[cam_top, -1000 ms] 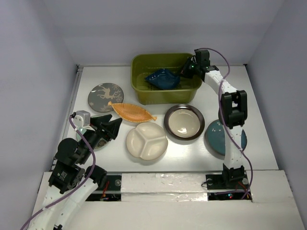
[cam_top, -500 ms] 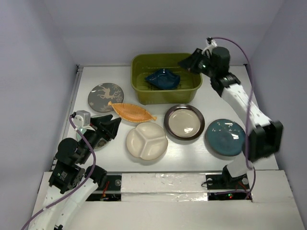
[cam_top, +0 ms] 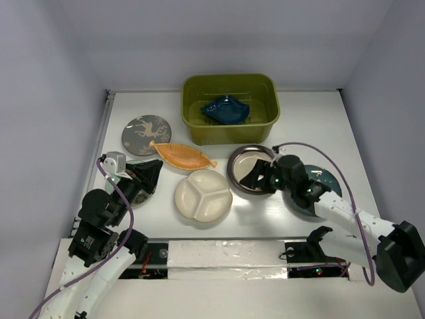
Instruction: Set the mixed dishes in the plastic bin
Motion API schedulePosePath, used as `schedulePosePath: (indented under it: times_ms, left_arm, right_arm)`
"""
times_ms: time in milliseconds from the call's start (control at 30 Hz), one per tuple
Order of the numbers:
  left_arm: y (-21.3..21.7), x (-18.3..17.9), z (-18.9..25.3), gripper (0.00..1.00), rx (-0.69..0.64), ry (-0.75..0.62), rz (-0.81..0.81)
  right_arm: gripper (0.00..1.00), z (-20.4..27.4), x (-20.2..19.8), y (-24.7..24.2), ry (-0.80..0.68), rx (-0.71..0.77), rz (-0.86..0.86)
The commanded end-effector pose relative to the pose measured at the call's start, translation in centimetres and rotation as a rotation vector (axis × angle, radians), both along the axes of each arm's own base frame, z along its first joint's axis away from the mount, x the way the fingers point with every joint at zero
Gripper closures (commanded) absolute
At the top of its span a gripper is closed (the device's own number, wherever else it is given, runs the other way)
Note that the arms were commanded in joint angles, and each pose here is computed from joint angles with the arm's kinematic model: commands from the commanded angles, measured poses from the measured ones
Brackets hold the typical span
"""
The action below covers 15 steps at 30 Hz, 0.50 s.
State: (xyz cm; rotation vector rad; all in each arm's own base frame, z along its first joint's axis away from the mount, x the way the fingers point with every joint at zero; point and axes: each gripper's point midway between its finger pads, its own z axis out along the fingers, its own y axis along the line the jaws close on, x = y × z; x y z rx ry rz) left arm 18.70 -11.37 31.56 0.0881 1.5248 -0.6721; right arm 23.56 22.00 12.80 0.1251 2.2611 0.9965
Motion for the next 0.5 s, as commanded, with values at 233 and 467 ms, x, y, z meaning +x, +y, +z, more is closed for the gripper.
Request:
schedulePosePath:
  times_ms: [233,467]
  left_arm:
    - [0.5,0.6,1.4,0.67,-0.015,-0.026,0.034]
    - [0.4,0.8,1.1,0.63,-0.004,-0.016,0.033]
  right_arm:
    - [0.27,-2.1,-4.7,7.7,0.098,0.046,0.109]
    - [0.32,-5.7,-4.4,10.4,0.191,0.006,0.099]
